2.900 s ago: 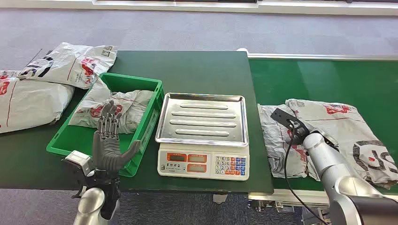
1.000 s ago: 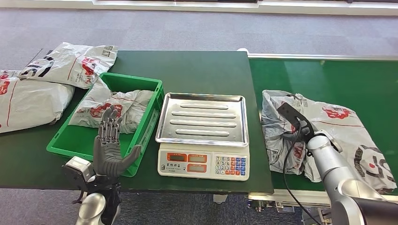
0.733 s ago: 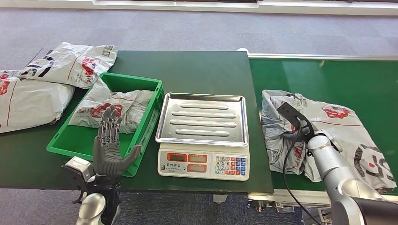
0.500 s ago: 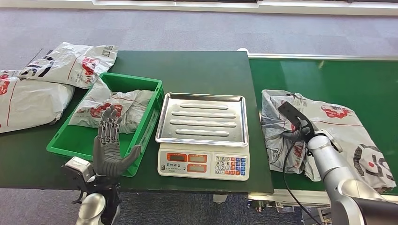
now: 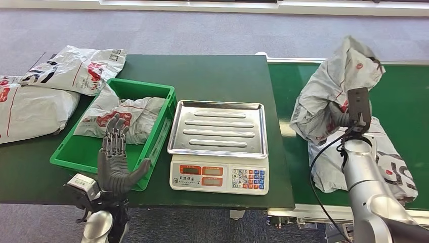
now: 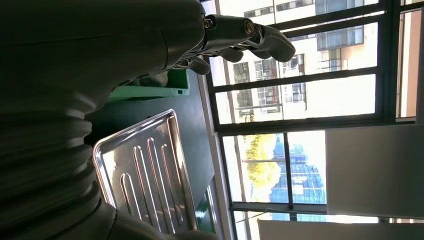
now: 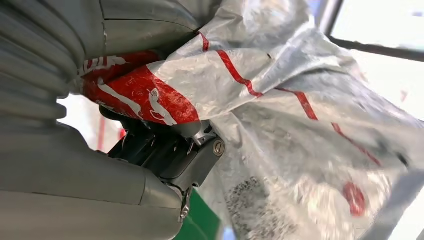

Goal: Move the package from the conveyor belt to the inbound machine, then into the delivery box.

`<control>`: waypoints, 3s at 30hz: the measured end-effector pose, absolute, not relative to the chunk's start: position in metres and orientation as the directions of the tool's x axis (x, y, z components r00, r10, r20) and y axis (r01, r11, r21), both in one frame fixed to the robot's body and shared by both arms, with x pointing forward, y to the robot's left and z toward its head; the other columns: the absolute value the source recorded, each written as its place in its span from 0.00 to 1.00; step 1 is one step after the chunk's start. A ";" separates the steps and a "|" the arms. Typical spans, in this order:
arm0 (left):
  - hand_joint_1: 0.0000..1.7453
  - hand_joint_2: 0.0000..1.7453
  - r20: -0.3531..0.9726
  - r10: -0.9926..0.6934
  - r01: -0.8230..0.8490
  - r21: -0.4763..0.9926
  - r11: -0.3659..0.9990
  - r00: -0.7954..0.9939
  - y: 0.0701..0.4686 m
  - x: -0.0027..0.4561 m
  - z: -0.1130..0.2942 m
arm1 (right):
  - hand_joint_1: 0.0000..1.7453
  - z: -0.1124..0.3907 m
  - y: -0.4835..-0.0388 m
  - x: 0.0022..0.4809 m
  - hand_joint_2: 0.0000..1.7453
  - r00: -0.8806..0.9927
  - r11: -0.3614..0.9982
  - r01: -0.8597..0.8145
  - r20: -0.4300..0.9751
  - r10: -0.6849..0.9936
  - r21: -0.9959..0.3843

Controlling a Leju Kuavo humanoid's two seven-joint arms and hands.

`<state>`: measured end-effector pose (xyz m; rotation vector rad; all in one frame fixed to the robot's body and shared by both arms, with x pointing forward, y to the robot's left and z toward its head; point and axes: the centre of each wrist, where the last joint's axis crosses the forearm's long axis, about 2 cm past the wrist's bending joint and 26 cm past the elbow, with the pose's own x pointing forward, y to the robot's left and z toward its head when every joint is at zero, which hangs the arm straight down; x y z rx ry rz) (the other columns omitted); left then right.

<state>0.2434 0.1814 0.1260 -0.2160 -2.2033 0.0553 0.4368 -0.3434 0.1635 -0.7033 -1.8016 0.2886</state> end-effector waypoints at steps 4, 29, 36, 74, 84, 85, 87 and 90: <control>0.00 1.00 0.788 0.173 0.127 -0.120 0.985 -0.590 0.182 0.243 0.126 | 1.00 0.171 -0.340 0.438 1.00 -0.262 0.799 0.406 0.781 0.567 -0.444; 0.00 1.00 0.775 0.181 0.146 -0.116 0.982 -0.606 0.181 0.248 0.128 | 1.00 0.195 -0.309 0.449 1.00 -0.403 0.915 0.227 0.823 0.401 -0.335; 0.00 1.00 0.749 0.189 0.182 -0.093 0.979 -0.635 0.179 0.267 0.138 | 1.00 0.246 -0.206 0.470 1.00 -0.368 0.913 -0.389 0.929 -0.033 -0.122; 0.00 1.00 0.769 0.204 0.211 -0.092 0.973 -0.606 0.174 0.276 0.144 | 0.57 0.242 -0.136 0.461 1.00 0.032 0.797 -0.579 0.971 0.235 -0.174; 0.00 1.00 0.778 0.205 0.215 -0.092 0.972 -0.594 0.174 0.276 0.144 | 0.00 0.210 -0.134 0.449 1.00 0.129 0.722 -0.652 0.905 0.406 -0.231; 0.00 1.00 0.778 0.205 0.215 -0.092 0.972 -0.594 0.174 0.276 0.144 | 0.00 0.207 -0.134 0.447 1.00 0.124 0.709 -0.668 0.905 0.406 -0.226; 0.00 1.00 0.778 0.205 0.215 -0.092 0.972 -0.594 0.174 0.276 0.144 | 0.00 0.203 -0.133 0.444 1.00 0.118 0.687 -0.695 0.908 0.401 -0.213; 0.00 1.00 0.778 0.205 0.215 -0.093 0.972 -0.594 0.174 0.276 0.144 | 0.00 0.198 -0.133 0.442 1.00 0.117 0.676 -0.708 0.909 0.400 -0.206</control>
